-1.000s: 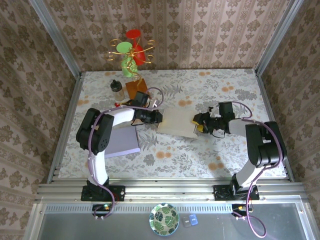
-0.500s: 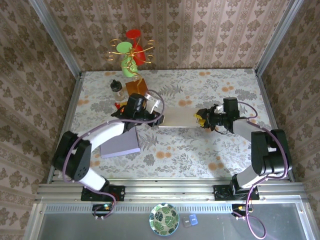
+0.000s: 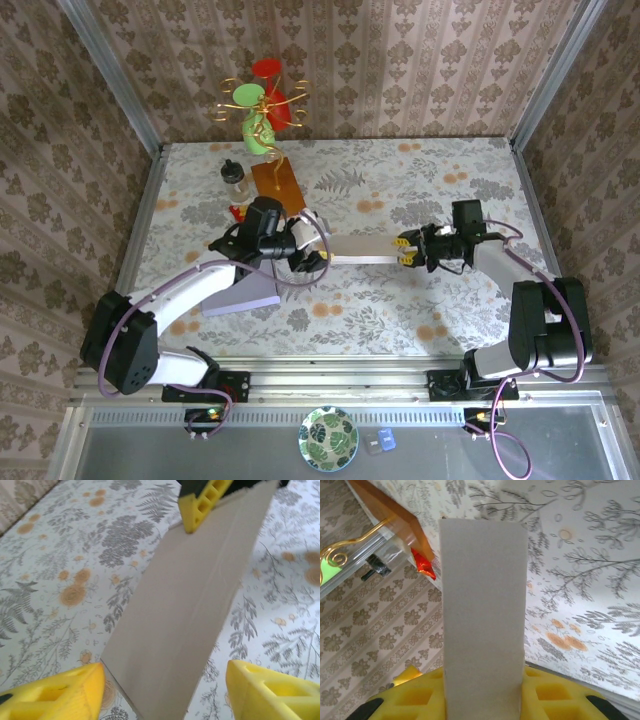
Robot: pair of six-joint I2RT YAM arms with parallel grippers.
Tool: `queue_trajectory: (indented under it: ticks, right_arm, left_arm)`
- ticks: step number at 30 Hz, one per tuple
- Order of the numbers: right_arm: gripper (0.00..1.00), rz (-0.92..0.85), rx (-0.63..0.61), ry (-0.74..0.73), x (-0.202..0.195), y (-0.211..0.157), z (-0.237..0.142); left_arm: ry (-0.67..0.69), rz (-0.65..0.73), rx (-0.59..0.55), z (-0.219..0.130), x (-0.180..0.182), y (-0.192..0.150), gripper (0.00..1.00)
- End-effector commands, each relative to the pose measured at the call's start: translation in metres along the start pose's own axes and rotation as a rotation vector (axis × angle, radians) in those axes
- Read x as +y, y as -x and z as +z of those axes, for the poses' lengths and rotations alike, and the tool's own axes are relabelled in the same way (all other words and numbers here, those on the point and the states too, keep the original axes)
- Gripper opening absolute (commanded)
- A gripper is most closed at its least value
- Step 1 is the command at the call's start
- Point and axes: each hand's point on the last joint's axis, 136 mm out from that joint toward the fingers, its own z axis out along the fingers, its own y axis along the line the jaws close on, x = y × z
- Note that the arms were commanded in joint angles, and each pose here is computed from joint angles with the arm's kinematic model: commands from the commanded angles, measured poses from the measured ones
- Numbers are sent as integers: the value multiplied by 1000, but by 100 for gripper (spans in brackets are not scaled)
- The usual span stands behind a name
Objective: Fold the paper box
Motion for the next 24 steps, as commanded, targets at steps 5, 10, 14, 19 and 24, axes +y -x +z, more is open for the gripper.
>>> queue_trajectory:
  ticks: [5, 10, 14, 19, 24]
  right_arm:
    - [30, 173, 95, -52, -19, -18, -10]
    - [29, 224, 127, -63, -23, -18, -9]
    - [29, 248, 147, -73, -25, -18, -7]
    - [29, 274, 167, -90, -31, -17, -4]
    - [30, 309, 175, -90, -38, -14, 0]
  left_arm:
    - [-153, 174, 32, 3, -33, -18, 69]
    - [-211, 201, 75, 12, -42, -31, 69]
    - [-234, 213, 92, 19, -45, -36, 69]
    - [-198, 213, 118, 33, -32, -42, 69]
    - [-185, 226, 135, 46, -24, -41, 66]
